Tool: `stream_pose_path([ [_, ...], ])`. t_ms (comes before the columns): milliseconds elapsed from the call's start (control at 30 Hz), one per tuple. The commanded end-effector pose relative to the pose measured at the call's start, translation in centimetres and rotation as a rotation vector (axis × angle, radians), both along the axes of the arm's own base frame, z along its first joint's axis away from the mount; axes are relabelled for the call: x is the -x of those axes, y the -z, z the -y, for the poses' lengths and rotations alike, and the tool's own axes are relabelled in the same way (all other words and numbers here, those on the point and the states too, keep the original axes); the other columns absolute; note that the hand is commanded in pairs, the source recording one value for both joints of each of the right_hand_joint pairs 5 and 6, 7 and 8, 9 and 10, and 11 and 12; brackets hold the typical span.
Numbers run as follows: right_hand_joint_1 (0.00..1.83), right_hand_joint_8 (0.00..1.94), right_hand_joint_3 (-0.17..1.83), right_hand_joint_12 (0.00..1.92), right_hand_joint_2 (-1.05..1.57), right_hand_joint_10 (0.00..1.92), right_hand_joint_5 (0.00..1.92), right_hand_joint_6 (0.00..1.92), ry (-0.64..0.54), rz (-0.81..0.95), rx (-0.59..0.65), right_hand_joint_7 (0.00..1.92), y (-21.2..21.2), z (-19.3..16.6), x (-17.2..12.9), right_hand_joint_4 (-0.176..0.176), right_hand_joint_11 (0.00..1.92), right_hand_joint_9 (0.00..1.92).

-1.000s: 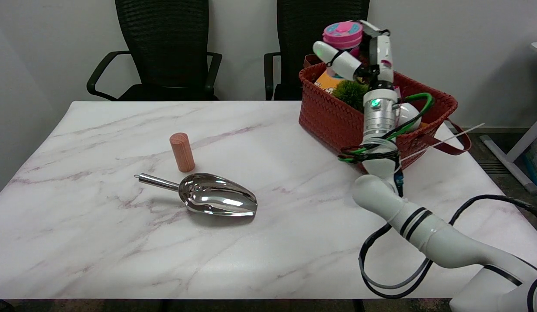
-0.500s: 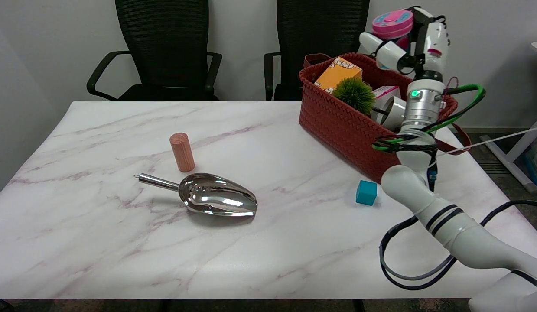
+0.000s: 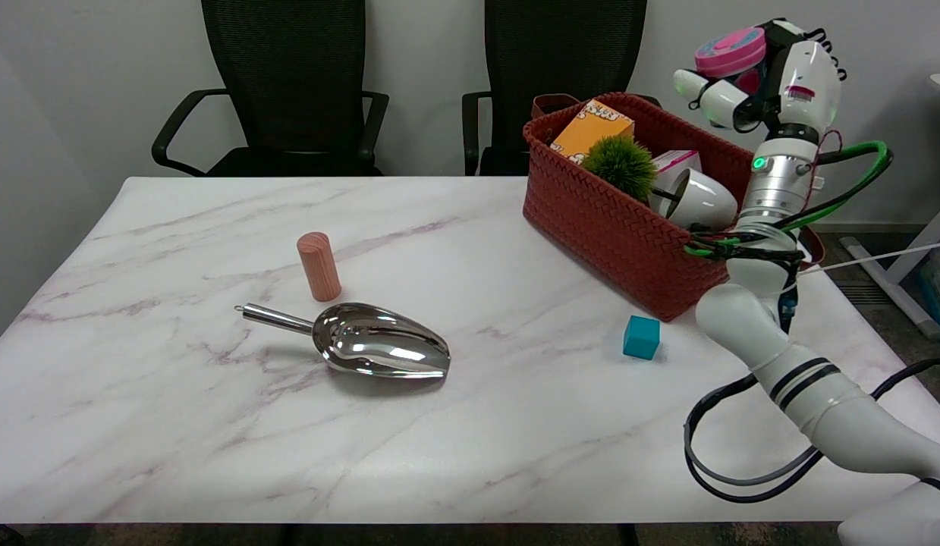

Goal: Place the pink gum jar into the brown storage basket.

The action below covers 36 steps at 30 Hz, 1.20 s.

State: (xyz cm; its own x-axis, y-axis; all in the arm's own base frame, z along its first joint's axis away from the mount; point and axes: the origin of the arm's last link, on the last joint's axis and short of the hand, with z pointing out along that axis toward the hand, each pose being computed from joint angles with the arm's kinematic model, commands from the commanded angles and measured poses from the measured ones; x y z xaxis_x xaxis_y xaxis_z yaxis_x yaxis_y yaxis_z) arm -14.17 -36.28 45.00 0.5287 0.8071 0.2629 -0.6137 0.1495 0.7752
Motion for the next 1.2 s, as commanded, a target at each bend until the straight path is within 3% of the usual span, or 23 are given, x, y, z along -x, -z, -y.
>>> stream_pose_path([
  [33, 1.18, 1.19, 0.18, 0.76, 0.83, 1.11, 1.0, 1.0, 0.277, -0.113, 0.124, 1.19, -1.9, 0.6, 2.6, 0.0, 0.76, 1.11],
  [300, 1.21, 1.16, 0.21, 0.72, 0.77, 1.08, 0.96, 0.96, 0.439, -0.172, 0.131, 1.16, -1.9, 1.5, 4.5, 0.0, 0.72, 1.08],
  [567, 1.22, 1.17, 0.27, 0.75, 0.72, 1.08, 0.96, 0.96, 0.503, -0.125, 0.177, 1.17, -3.8, 1.1, 6.6, 0.0, 0.75, 1.08],
  [1033, 1.21, 1.18, 0.29, 0.84, 0.7, 1.1, 0.95, 0.95, 0.509, -0.095, 0.219, 1.18, -4.8, 0.7, 6.6, 0.0, 0.84, 1.1],
  [1100, 1.18, 1.17, 0.29, 0.89, 0.68, 1.03, 0.93, 0.93, 0.502, -0.095, 0.222, 1.17, -4.8, 0.7, 6.5, 0.0, 0.89, 1.03],
  [1200, 1.17, 1.08, 0.31, 0.75, 0.57, 0.85, 0.84, 0.84, 0.492, -0.09, 0.219, 1.08, -4.7, 0.7, 6.3, 0.0, 0.75, 0.85],
])
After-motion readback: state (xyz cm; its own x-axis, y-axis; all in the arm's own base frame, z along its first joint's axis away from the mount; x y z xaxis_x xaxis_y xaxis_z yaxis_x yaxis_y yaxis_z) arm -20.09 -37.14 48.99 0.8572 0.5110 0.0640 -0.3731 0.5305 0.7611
